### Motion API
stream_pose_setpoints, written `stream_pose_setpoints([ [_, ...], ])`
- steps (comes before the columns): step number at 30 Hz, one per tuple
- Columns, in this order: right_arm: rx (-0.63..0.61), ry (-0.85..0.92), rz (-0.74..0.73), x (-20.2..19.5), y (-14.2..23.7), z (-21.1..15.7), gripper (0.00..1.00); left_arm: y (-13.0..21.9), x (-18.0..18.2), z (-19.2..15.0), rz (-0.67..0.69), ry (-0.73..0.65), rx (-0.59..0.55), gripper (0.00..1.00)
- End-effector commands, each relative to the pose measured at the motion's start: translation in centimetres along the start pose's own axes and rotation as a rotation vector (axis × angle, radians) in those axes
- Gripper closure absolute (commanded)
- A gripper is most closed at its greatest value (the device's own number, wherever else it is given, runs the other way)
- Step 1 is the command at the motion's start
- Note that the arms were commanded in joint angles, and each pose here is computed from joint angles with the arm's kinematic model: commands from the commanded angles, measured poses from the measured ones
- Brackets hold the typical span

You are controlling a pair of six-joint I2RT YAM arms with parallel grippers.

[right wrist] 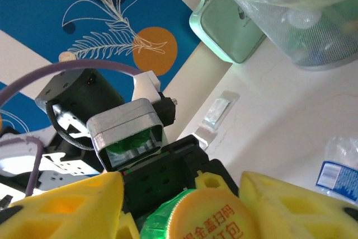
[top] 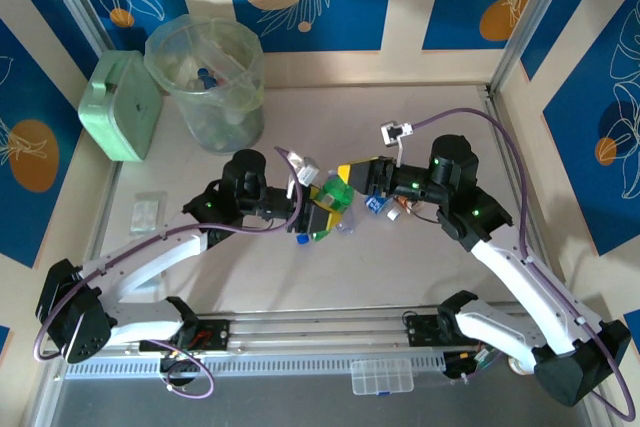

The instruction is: Put the plastic bottles in the bin

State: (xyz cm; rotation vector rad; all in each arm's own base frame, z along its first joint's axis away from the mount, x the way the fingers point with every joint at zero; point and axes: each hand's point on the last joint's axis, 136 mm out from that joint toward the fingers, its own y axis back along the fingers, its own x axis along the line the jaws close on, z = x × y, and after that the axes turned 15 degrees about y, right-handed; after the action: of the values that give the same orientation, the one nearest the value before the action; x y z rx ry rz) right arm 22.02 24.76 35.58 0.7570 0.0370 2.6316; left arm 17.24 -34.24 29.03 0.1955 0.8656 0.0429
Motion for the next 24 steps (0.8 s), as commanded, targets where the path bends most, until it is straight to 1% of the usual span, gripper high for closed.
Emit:
stream_pose_setpoints([
  [1, -0.019, 0.021, 0.039, 1.3, -0.1, 0.5, 0.54, 0.1, -2.1, 1.3, -0.063, -0.051, -0.037, 0.45],
  [7, -0.028, 0.008, 0.05, 1.5, 0.0, 0.4, 0.81, -0.1, -2.3, 1.2, -0.064, -0.057, -0.026, 0.44],
  [8, -0.026, 0.011, 0.047, 1.5, 0.1, 0.4, 0.85, -0.2, -2.3, 1.1, -0.062, -0.061, -0.015, 0.41],
  [9, -0.025, 0.017, 0.044, 1.6, 0.3, 0.5, 0.88, -0.2, -2.3, 0.9, -0.055, -0.063, -0.002, 0.35],
  [14, -0.021, 0.01, 0.043, 1.6, 0.8, 0.4, 0.92, 0.3, -2.3, 0.5, -0.02, -0.079, 0.021, 0.13],
  [17, -0.02, 0.004, 0.051, 1.7, 1.1, 0.3, 0.94, 0.6, -2.5, 0.3, -0.007, -0.093, 0.031, 0.1],
  [24, -0.002, -0.006, 0.05, 1.6, 1.7, -0.2, 0.94, 1.0, -2.2, -0.3, 0.032, -0.114, 0.068, 0.1],
])
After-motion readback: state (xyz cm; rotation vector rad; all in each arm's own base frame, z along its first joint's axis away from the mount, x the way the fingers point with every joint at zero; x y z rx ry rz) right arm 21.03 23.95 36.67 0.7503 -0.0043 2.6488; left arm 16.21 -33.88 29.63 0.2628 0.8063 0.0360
